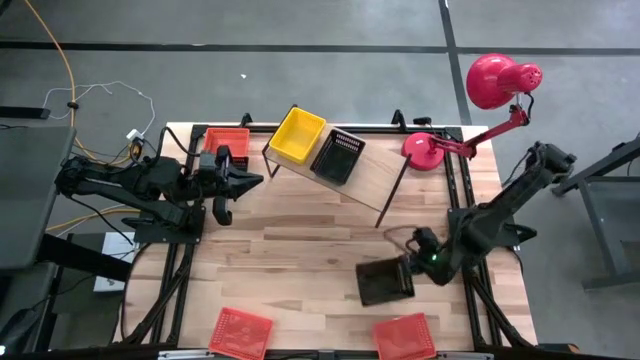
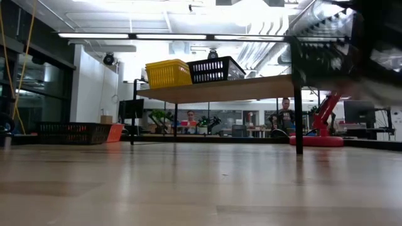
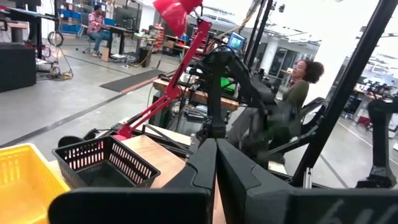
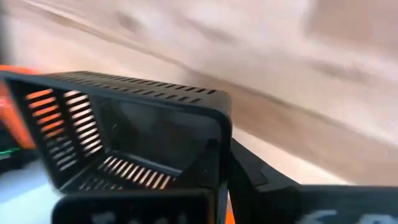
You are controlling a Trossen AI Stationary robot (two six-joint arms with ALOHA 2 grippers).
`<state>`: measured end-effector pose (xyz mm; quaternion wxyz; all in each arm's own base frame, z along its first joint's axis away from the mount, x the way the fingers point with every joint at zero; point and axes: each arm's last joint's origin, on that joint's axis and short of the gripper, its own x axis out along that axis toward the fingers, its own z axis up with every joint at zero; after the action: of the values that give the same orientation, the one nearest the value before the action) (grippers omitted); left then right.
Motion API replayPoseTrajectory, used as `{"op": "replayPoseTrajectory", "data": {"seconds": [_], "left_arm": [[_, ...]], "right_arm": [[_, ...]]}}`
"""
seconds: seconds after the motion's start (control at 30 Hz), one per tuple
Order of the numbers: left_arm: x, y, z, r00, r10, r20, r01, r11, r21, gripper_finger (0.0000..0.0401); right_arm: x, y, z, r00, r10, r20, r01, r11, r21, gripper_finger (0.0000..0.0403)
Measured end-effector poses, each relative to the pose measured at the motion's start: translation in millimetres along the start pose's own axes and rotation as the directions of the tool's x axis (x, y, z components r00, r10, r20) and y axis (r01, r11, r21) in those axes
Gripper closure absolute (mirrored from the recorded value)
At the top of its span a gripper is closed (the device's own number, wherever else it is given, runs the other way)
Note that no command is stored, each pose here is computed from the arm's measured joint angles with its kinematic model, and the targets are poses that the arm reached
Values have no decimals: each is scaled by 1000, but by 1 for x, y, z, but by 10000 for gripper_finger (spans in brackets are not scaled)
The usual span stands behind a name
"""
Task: Stack baskets on shelf by color
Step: Stack the bottom black bin on top of the black bin on the shelf
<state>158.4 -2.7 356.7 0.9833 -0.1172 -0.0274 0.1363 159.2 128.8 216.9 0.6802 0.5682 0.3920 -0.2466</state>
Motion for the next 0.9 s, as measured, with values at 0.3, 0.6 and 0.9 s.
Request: {"op": "replayPoseTrajectory", "data": {"seconds": [0.3, 0.6, 0.9], "left_arm": [[0, 0, 0, 1000, 0, 0, 0, 1000, 0, 400], [0, 0, 0, 1000, 0, 2, 0, 1000, -1, 401], [0, -1, 5, 999, -12, 49, 13, 1000, -22, 401]], "right_arm": [[-85, 85, 63, 934, 299, 194, -213, 905, -368, 401], [-142, 147, 149, 859, 226, 460, 187, 697, -692, 402], [-147, 169, 234, 855, 182, 485, 364, 455, -813, 402]]}}
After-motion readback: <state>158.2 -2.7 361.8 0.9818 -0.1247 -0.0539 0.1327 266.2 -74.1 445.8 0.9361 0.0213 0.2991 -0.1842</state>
